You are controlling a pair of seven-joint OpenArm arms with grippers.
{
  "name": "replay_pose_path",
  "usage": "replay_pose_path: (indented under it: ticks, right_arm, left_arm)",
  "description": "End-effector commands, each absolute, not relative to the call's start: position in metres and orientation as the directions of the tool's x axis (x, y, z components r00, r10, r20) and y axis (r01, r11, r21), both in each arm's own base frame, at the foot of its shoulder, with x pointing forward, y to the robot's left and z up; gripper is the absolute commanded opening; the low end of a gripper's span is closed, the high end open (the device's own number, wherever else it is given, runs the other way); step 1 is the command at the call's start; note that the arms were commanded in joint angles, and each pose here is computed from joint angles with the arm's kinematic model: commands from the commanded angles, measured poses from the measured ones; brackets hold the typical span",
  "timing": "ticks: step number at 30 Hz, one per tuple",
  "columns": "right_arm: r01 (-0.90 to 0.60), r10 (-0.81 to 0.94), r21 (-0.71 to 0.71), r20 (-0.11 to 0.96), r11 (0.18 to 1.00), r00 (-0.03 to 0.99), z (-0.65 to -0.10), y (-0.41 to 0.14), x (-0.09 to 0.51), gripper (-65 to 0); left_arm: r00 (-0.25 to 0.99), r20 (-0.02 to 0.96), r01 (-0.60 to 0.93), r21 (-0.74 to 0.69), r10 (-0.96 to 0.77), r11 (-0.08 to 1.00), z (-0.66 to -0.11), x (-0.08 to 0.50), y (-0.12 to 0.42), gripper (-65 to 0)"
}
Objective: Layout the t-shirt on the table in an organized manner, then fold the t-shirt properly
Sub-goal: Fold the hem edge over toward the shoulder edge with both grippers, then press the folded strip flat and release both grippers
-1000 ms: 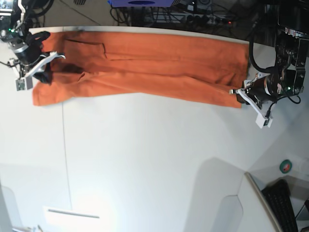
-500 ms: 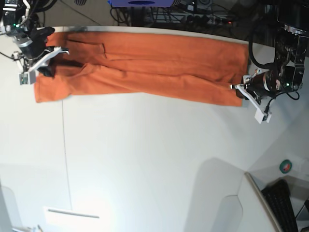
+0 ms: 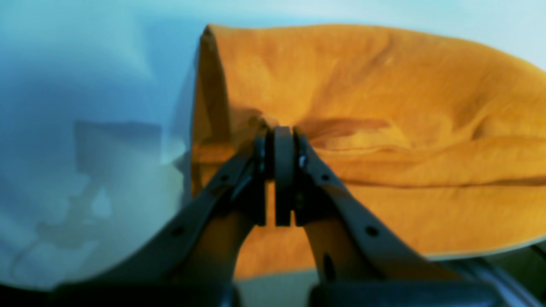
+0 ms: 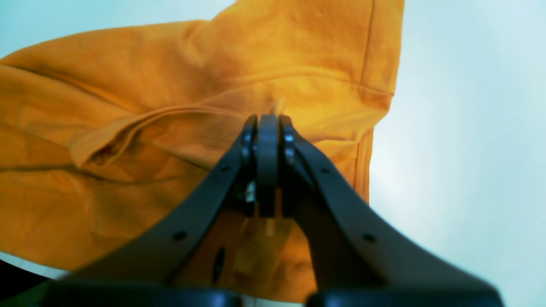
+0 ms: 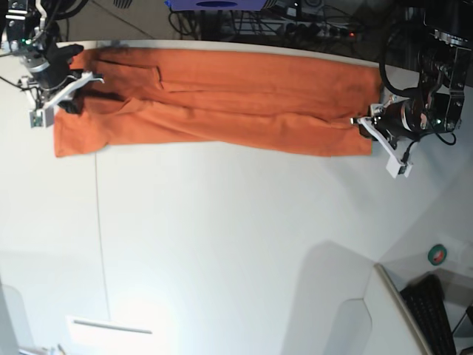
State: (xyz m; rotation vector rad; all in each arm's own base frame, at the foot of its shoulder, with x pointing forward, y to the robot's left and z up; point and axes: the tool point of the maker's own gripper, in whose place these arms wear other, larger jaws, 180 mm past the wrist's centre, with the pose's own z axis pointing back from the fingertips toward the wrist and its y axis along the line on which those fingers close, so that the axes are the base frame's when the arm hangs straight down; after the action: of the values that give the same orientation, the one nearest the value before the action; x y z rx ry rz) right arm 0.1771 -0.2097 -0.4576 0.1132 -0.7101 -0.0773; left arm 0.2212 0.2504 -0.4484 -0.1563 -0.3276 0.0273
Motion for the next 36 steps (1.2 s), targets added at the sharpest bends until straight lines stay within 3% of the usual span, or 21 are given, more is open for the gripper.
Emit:
replay_pose_path:
  ticks: [1, 5, 9, 10, 12, 14, 21, 24, 27, 29, 31, 32, 36]
  right_arm:
    - [0.029, -0.105, 0.123, 0.668, 0.992, 0.736, -0.451, -0.213, 0.181, -65.0]
    - [0.032, -0.106, 0.122, 0.667, 0.992, 0.738, -0.451, -0.214, 0.180, -63.2]
    - [0.034, -0.106, 0.120, 0.665, 0.992, 0.739, -0.451, -0.215, 0.178, -39.5]
    - [0.034, -0.105, 0.119, 0.663, 0.992, 0.741, -0.452, -0.215, 0.176, -36.0]
    - [0.030, -0.101, 0.117, 0.672, 0.993, 0.734, -0.448, -0.215, 0.178, -35.0]
    - [0.021, -0.094, 0.114, 0.682, 0.993, 0.725, -0.442, -0.213, 0.180, -35.9]
    - [-0.005, -0.072, 0.105, 0.717, 0.994, 0.693, -0.423, -0.209, 0.186, -35.7]
    - [-0.006, -0.072, 0.105, 0.724, 0.994, 0.686, -0.421, -0.208, 0.189, -35.7]
    - [-0.010, -0.073, 0.107, 0.739, 0.994, 0.670, -0.418, -0.208, 0.202, -37.2]
    - [-0.003, -0.082, 0.114, 0.738, 0.993, 0.670, -0.423, -0.208, 0.208, -47.0]
    - [0.007, -0.094, 0.121, 0.737, 0.993, 0.669, -0.428, -0.211, 0.217, -65.0]
    - [0.013, -0.101, 0.124, 0.736, 0.992, 0.669, -0.430, -0.212, 0.221, -65.0]
    - [0.045, -0.134, 0.142, 0.716, 0.989, 0.685, -0.448, -0.218, 0.234, -65.0]
  left_arm:
    - [0.936, 0.351, 0.016, -0.148, 0.038, 0.989, -0.437, 0.232, 0.254, -65.0]
    - [0.931, 0.363, 0.016, -0.147, 0.039, 0.989, -0.433, 0.235, 0.254, -65.0]
    - [0.931, 0.362, 0.015, -0.147, 0.040, 0.989, -0.432, 0.234, 0.254, -65.0]
    - [0.932, 0.361, 0.015, -0.147, 0.040, 0.989, -0.433, 0.233, 0.254, -65.0]
    - [0.932, 0.361, 0.016, -0.143, 0.037, 0.990, -0.432, 0.233, 0.256, -62.7]
    - [0.933, 0.360, 0.018, -0.124, 0.028, 0.992, -0.430, 0.233, 0.263, -56.6]
    - [0.917, 0.397, -0.001, -0.104, 0.042, 0.995, -0.412, 0.225, 0.278, -17.9]
    - [0.874, 0.479, -0.031, -0.106, 0.079, 0.994, -0.385, 0.228, 0.284, -10.2]
    - [0.835, 0.526, -0.088, -0.161, 0.161, 0.983, -0.376, 0.228, 0.277, -11.0]
    - [0.843, 0.500, -0.107, -0.207, 0.199, 0.973, -0.391, 0.223, 0.261, -20.6]
    - [0.852, 0.478, -0.110, -0.235, 0.214, 0.966, -0.409, 0.222, 0.243, -48.4]
    - [0.852, 0.477, -0.110, -0.241, 0.216, 0.964, -0.418, 0.222, 0.235, -65.0]
    - [0.867, 0.468, -0.100, -0.180, 0.175, 0.979, -0.456, 0.214, 0.221, -65.0]
